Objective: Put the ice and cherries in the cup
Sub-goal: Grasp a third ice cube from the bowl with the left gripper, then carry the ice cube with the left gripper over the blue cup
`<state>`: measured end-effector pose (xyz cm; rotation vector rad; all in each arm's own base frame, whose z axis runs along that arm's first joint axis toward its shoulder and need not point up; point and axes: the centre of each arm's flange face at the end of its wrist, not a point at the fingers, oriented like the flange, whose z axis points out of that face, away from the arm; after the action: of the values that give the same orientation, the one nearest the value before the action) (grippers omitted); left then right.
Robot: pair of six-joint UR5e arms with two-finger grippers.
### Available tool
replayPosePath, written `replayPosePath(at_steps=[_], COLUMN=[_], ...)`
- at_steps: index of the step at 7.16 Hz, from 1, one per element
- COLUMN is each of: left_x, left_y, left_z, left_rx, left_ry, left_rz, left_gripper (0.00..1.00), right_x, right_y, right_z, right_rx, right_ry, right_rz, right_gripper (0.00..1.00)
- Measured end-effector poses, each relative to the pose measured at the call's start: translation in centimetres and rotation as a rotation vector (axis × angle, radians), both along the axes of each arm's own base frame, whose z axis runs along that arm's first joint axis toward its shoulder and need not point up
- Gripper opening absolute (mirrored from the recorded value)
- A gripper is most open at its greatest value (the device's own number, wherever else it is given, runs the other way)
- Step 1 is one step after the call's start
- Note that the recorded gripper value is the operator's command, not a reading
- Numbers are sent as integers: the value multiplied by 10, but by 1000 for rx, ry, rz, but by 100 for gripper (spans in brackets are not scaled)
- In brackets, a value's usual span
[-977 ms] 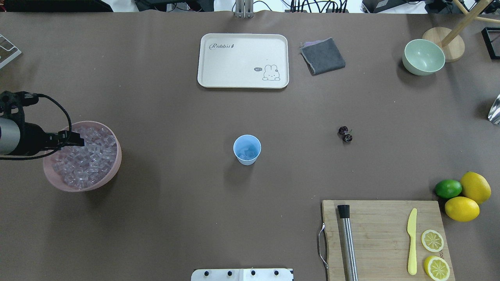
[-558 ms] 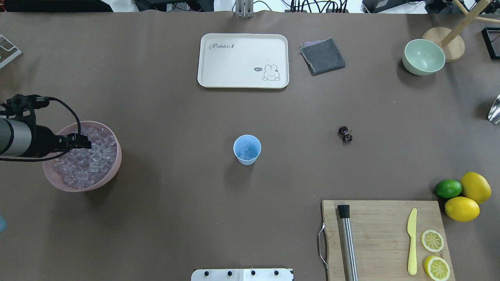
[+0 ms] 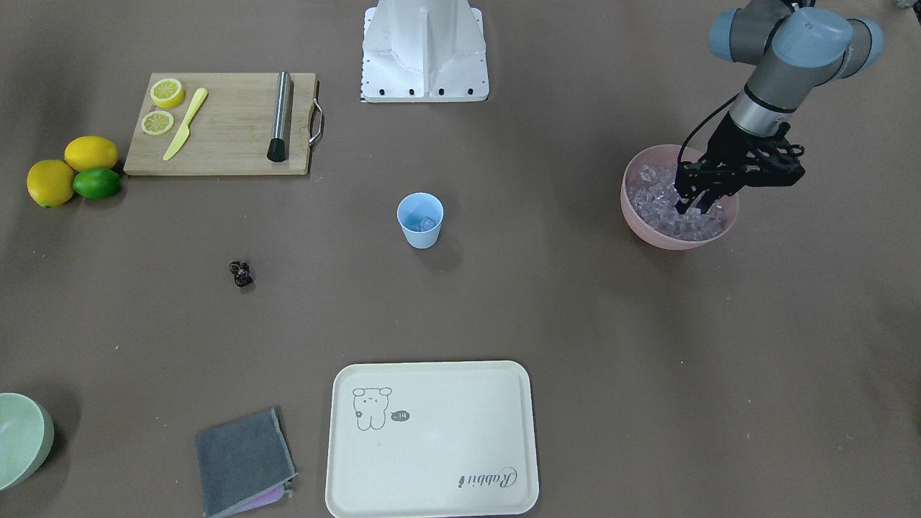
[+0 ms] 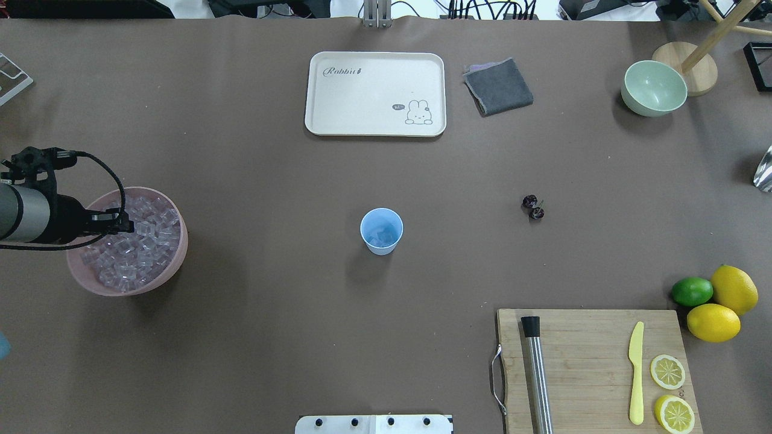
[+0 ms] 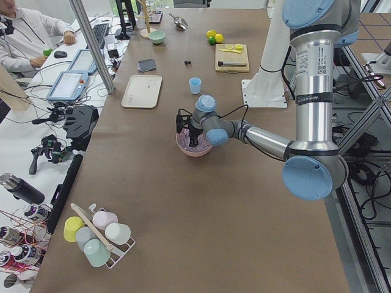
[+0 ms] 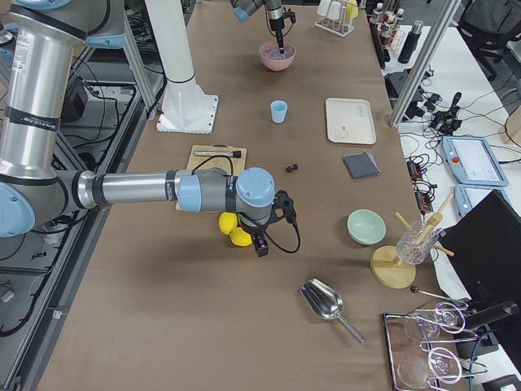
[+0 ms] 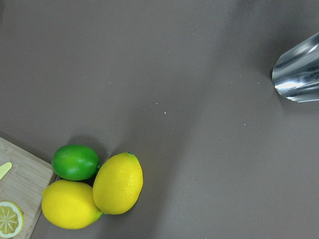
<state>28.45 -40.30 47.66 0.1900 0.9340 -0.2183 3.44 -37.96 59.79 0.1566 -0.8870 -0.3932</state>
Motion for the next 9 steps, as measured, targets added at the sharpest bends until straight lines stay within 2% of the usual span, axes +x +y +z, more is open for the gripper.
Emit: replayPosePath(at_steps=[4,5,7,9], left_x=[-5,-8,13,85], left_y=[1,3,-7,-20], left_z=[-16,-42,-129,-236], left_rx=[8,-1,-36,-107], left_ry=[3,12,63,103], left_rz=[-7,7,14,10], left_gripper=[0,0,0,0], right_x=[0,0,-1,-4], right_y=[0,0,-2,-14], right_z=[1,0,-4,-18], right_rx=[-2,-1,6,12], right_ry=[0,-1,-10,-37], right_rz=[0,0,0,16], right_gripper=[100,100,100,100])
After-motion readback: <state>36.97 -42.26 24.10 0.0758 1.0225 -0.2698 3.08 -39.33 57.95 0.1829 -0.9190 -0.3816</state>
